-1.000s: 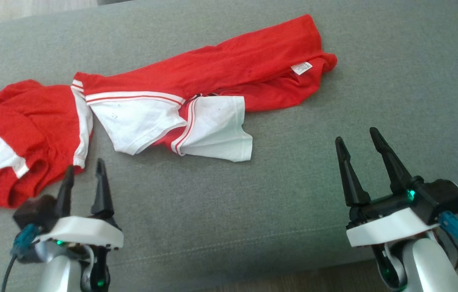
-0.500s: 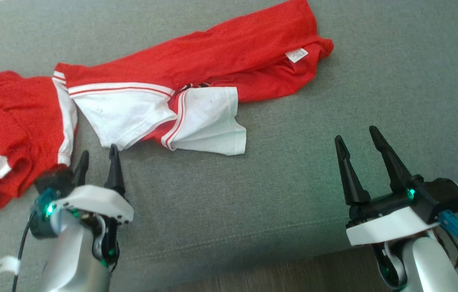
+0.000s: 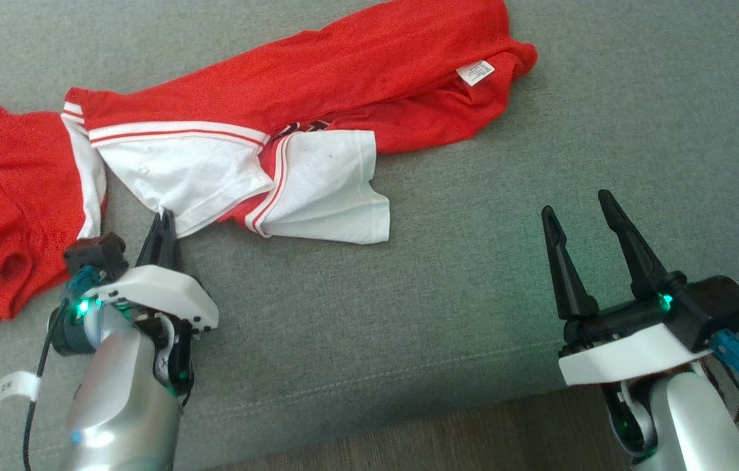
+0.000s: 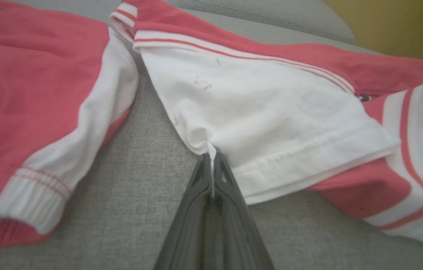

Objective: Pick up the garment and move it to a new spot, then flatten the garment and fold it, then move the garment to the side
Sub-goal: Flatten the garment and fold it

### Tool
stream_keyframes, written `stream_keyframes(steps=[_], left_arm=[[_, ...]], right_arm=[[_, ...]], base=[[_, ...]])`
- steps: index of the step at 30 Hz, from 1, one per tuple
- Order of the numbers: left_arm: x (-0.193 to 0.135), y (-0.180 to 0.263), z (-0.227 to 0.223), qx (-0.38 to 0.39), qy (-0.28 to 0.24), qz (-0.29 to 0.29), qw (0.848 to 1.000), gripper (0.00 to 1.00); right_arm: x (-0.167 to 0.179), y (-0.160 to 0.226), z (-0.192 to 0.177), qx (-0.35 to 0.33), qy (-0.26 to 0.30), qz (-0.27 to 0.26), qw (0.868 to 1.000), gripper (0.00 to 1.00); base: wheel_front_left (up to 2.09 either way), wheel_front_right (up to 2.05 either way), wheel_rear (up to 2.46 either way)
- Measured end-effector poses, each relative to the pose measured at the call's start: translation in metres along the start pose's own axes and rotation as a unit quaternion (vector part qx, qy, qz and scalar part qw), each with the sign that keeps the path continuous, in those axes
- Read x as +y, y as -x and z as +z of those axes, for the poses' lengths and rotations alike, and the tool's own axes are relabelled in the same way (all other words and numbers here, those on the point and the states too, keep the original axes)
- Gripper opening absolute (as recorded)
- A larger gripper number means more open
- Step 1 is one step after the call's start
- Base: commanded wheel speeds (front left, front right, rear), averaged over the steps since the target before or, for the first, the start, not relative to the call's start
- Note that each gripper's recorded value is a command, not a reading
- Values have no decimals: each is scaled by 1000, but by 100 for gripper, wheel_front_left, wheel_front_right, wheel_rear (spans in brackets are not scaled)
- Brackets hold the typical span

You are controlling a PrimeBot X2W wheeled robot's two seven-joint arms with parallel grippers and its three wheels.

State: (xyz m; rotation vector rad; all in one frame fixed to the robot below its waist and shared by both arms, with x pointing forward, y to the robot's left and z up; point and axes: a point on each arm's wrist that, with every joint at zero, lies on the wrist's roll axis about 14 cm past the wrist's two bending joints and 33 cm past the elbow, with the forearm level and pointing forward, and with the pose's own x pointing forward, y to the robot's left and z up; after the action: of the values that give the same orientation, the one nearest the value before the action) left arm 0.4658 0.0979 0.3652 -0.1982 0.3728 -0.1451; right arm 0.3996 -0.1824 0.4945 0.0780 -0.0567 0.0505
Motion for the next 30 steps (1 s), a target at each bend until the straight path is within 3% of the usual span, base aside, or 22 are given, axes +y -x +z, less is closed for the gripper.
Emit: stream_keyframes(steps=[9,16,21,30], left_arm=[[10,21,21,-49,19,19,998,0],[53,53,73,-149,28,92,984,0],[89,74,86,-176,33,140,974,0],[119,73,91,-183,29,178,966,0]], right_arm=[[11,-3,5,-8,-5,16,1000,100],[25,-23,-11,9,-53,33,998,100],[28,-43,-45,57,-87,29,994,100],[59,-95,-58,73,-46,87,992,100]], base=[[0,0,0],[0,0,0],[0,0,0],[0,0,0]])
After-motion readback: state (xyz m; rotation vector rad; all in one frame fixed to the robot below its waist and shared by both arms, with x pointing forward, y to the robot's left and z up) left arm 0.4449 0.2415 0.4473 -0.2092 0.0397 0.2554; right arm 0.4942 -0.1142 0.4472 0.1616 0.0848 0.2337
